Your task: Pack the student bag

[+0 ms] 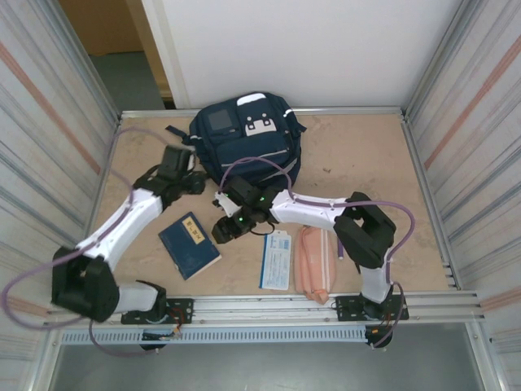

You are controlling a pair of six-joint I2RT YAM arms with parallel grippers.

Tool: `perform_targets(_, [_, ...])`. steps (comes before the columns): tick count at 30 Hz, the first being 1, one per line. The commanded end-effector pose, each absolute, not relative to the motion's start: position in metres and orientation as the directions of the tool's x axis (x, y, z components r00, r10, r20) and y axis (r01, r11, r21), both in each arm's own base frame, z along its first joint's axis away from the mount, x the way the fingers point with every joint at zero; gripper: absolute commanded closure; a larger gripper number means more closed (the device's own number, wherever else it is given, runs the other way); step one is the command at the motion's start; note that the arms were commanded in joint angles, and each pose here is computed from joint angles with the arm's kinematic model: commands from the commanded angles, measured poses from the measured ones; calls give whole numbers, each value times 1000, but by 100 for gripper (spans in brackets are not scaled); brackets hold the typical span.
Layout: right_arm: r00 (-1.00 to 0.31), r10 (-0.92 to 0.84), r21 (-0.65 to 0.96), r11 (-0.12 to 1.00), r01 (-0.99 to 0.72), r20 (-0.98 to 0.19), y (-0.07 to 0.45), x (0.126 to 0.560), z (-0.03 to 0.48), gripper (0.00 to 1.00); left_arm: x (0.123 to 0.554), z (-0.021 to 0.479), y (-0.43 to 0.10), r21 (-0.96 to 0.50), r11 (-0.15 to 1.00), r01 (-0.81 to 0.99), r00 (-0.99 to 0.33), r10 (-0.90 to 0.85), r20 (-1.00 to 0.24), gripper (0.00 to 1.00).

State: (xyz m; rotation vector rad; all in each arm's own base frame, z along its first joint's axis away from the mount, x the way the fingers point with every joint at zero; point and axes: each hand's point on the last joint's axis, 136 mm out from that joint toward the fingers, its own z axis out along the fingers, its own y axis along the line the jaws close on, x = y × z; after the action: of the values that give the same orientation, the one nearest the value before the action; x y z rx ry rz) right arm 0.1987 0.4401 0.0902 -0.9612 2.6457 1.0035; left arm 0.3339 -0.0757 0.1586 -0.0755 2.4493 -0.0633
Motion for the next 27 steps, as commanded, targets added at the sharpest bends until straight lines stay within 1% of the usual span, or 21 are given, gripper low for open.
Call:
perform_targets(1, [-780,-546,556,563,-612,-306,452,193,79,55,260,119,-37,-137,940,-314,-824,-341,-452,43])
perform_targets(2, [-776,-549,554,559,-616,-309,458,193,77,56,247,115,-29,-153,926,-346,-815,-377,-439,42])
perform_targets(3, [-777,-548,544,567,-618,-312,462,195,74,56,233,111,-20,-159,903,-400,-794,-428,-431,33])
perform_targets(5, [-787,-540,533,590,-607,-299,470,200,66,59,219,105,-17,-196,881,-429,-770,-471,-431,25])
perform_targets(6, [-796,-531,531,603,-595,-289,473,203,62,61,214,103,-16,-202,873,-443,-761,-486,-429,24])
perform_targets(7, [-803,-524,534,609,-586,-283,476,205,60,62,208,97,-13,-205,859,-469,-749,-510,-422,17])
perform_targets(9, [-813,-513,533,623,-573,-274,483,210,52,65,198,81,-10,-205,835,-511,-741,-548,-387,16])
perform_targets(11, [-817,-513,530,630,-567,-264,488,214,45,67,192,63,-13,-245,803,-543,-735,-596,-324,16])
perform_targets(12, [-820,-512,527,637,-562,-256,490,215,41,68,192,58,-17,-270,799,-537,-741,-600,-302,17])
perform_targets(14, [-837,-496,521,663,-538,-232,490,219,31,74,198,53,-31,-329,810,-485,-769,-574,-282,20])
perform_targets(15, [-848,-485,529,673,-518,-213,488,220,27,75,201,52,-37,-355,816,-456,-783,-558,-276,17])
perform_targets(16, [-862,-471,539,684,-492,-188,487,220,23,78,204,49,-44,-383,817,-431,-797,-543,-262,9])
perform_targets(17, [-872,-458,539,698,-472,-170,484,221,19,80,205,47,-50,-407,816,-411,-810,-531,-247,8])
perform_targets(20, [-886,-442,530,723,-443,-139,475,224,14,85,210,44,-65,-468,809,-355,-837,-498,-225,8])
perform_targets(22, [-892,-436,523,737,-429,-117,471,224,10,86,209,41,-67,-475,806,-353,-841,-495,-216,9])
perform_targets(24, [-901,-425,526,748,-404,-88,467,223,5,90,209,40,-67,-477,806,-351,-840,-496,-219,9])
perform_targets(27, [-907,-418,537,751,-383,-61,464,219,0,91,216,47,-76,-530,791,-304,-844,-482,-236,13])
